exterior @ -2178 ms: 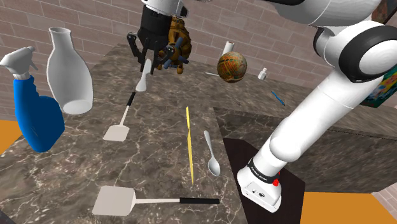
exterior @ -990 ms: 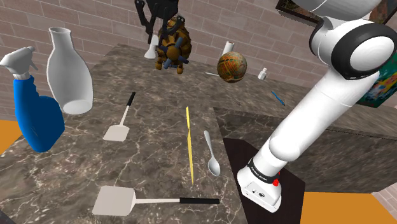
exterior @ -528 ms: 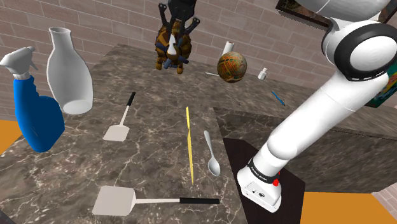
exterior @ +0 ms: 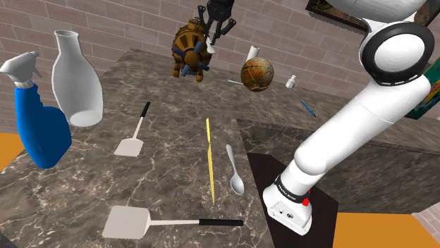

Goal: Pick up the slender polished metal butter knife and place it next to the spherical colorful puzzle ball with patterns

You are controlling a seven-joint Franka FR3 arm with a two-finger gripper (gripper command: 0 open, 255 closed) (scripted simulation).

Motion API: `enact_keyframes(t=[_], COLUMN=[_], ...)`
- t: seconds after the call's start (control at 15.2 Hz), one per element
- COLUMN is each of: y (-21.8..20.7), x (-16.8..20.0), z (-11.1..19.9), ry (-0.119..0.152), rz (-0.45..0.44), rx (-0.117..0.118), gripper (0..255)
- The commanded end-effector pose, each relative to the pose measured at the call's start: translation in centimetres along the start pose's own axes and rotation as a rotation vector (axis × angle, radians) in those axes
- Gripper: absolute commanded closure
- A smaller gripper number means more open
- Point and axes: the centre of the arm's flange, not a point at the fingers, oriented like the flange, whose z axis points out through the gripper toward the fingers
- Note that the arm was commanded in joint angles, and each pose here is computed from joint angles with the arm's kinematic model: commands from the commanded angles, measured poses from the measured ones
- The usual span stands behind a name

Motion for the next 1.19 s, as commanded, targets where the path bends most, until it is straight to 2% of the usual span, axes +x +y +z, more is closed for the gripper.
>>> enact_keyframes(t=[0.0,0.86,1.12], y=[1.7,12.1,12.7], x=[1.9,15.5,16.1], z=[0.2,-0.9,0.6], ry=[0.0,0.0,0.0], rz=[-0.002,-0.002,-0.002], rx=[0.0,0.0,0.0], gripper=[255,255,255])
